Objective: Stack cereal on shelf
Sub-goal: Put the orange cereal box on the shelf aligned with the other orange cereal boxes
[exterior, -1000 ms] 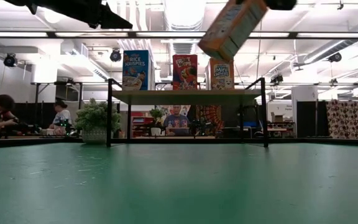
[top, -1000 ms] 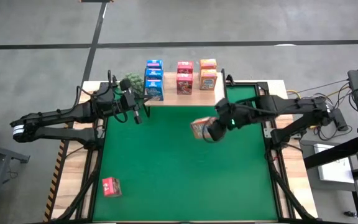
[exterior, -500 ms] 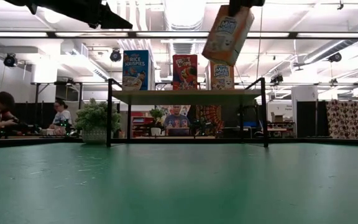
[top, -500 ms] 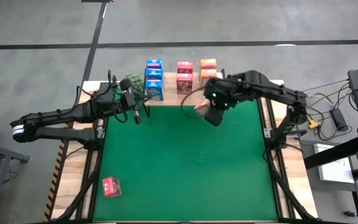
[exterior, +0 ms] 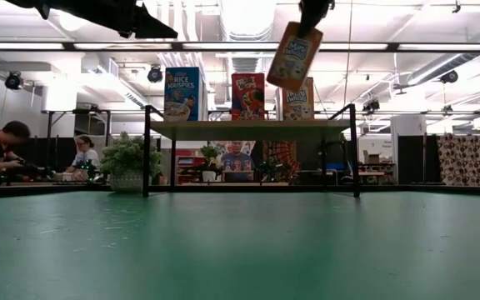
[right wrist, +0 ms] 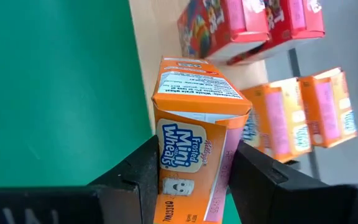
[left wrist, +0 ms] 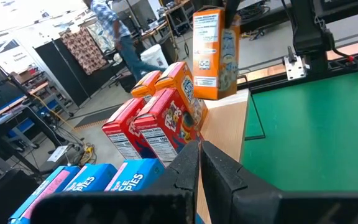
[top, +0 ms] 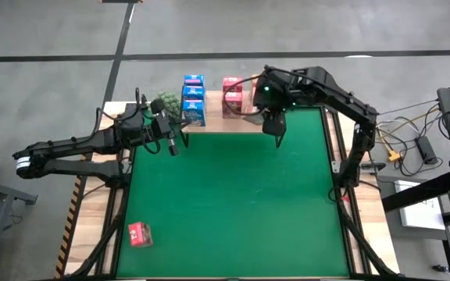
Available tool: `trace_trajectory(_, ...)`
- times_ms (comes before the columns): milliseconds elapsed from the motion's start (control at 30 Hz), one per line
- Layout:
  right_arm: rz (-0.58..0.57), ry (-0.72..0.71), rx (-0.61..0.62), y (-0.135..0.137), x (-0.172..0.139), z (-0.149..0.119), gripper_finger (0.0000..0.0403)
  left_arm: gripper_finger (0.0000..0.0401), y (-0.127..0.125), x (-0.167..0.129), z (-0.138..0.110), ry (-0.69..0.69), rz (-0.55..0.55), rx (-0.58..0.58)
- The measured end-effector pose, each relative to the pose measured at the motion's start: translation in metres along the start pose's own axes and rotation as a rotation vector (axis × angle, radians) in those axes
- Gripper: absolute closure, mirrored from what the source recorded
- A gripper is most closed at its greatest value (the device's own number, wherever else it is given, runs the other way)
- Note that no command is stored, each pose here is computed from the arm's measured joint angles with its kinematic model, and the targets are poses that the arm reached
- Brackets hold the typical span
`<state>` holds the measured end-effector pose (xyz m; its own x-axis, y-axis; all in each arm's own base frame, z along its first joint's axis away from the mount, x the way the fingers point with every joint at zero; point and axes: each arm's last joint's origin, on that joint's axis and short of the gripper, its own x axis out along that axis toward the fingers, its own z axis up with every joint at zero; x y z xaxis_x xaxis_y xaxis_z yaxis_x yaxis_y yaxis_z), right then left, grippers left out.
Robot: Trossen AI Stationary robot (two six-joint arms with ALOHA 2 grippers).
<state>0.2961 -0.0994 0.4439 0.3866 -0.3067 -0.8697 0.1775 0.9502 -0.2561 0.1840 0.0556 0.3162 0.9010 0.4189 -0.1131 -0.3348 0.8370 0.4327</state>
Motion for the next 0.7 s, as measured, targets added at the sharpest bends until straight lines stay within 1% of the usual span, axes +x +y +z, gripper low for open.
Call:
trace_trajectory(200,-0.011,0.035,-0.073,-0.011,0.008,-0.004,0.0255,0.0401,0.000,0.000,0.000,0.000,0.000,0.002)
trace_trajectory(433,0.006,0.102,-0.087,-0.011,0.025,-0.007,0.0255,0.0401,0.000,0.000,0.000,-0.003,0.001,0.005)
trace_trajectory(700,0.012,0.144,-0.106,-0.009,0.035,-0.010,0.0255,0.0401,0.000,0.000,0.001,-0.006,0.003,0.015)
